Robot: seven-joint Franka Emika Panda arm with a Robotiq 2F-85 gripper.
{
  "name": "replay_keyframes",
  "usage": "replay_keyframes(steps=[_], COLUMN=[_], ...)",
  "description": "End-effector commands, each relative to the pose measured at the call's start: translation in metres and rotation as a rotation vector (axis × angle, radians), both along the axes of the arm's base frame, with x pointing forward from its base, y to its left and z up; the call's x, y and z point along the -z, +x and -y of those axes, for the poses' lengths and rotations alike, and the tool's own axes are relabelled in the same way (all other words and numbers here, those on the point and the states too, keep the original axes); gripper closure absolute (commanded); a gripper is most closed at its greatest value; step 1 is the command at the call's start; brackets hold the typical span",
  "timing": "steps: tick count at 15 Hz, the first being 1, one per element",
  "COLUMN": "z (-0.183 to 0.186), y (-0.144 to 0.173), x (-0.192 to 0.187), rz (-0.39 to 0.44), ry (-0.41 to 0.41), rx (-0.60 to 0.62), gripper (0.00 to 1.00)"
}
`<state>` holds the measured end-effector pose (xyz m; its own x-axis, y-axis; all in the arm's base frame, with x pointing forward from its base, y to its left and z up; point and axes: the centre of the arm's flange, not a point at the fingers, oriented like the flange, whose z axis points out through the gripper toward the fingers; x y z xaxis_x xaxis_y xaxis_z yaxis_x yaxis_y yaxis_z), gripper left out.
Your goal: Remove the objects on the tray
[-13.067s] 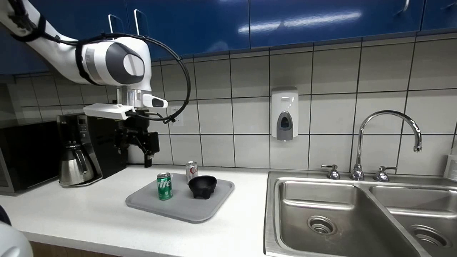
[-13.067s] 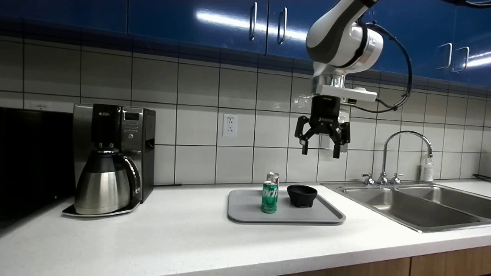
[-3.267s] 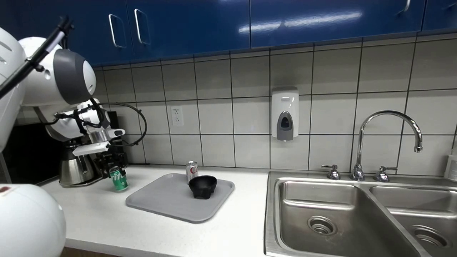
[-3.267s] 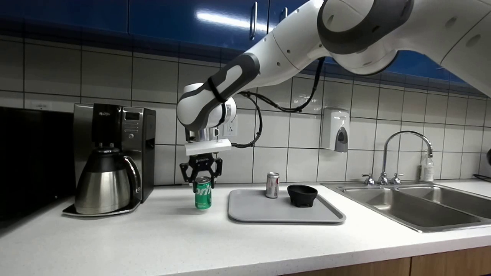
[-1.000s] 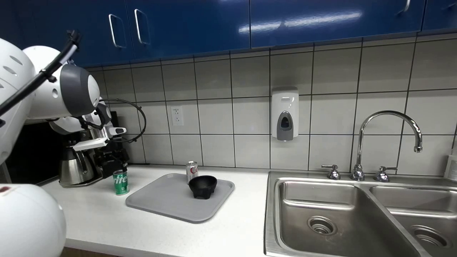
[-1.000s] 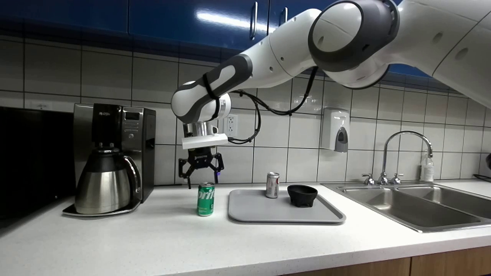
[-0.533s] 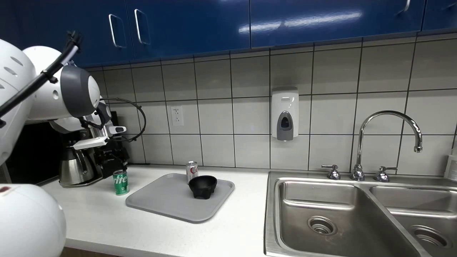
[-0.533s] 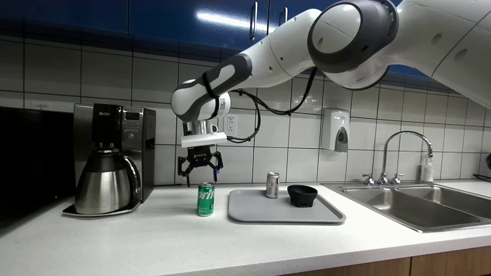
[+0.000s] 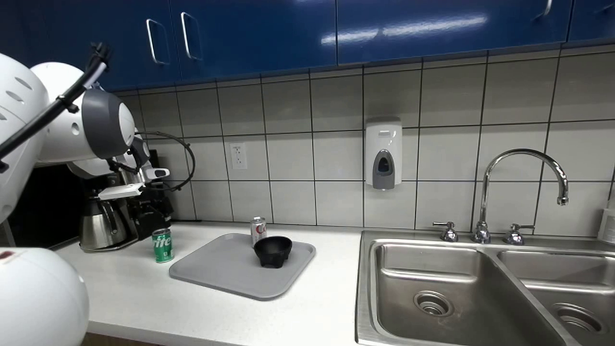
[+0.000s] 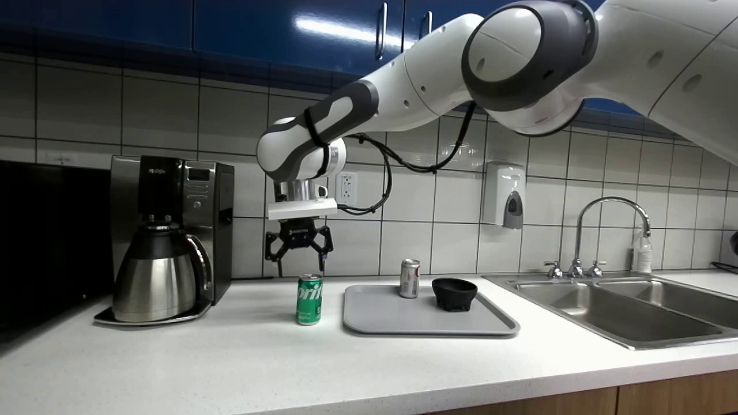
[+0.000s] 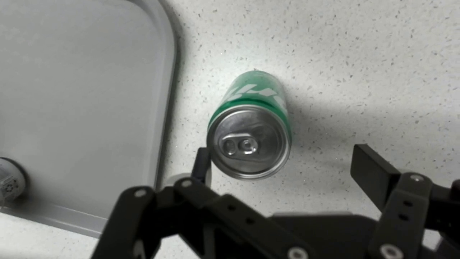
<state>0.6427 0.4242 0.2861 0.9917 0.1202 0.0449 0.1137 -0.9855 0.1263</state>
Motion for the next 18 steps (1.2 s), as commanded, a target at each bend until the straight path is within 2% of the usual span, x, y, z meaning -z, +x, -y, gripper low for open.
replay_keyframes(steps=[1,2,3,6,7,8,9,11,16,18], z=[-0.009,-0.01,0.036,0.054,0.077,0.088,0.059,0.073,0.057,0.062], y=[0.007,0.006,0.007,0.019,0.029,0.033,0.039,0.047,0.038,0.035], x=[-0.003,-0.003,-0.019,-0.026,-0.028,-0.032,-0.019,-0.019,-0.014,-0.009], rz=[0.028,0.026,0.011,0.012,-0.012,-0.013,0.007,0.006,-0.001,0.03], ry=[0.034,0.041,0.076,0.122,0.165,0.17,0.122,0.126,0.122,0.107], rx=[0.046,0.055,0.058,0.117,0.127,0.144,0.134,0.152,0.129,0.167], gripper=[0.0,0.0,0.0,0.0,0.0,0.0,0.0,0.0,0.0,0.0])
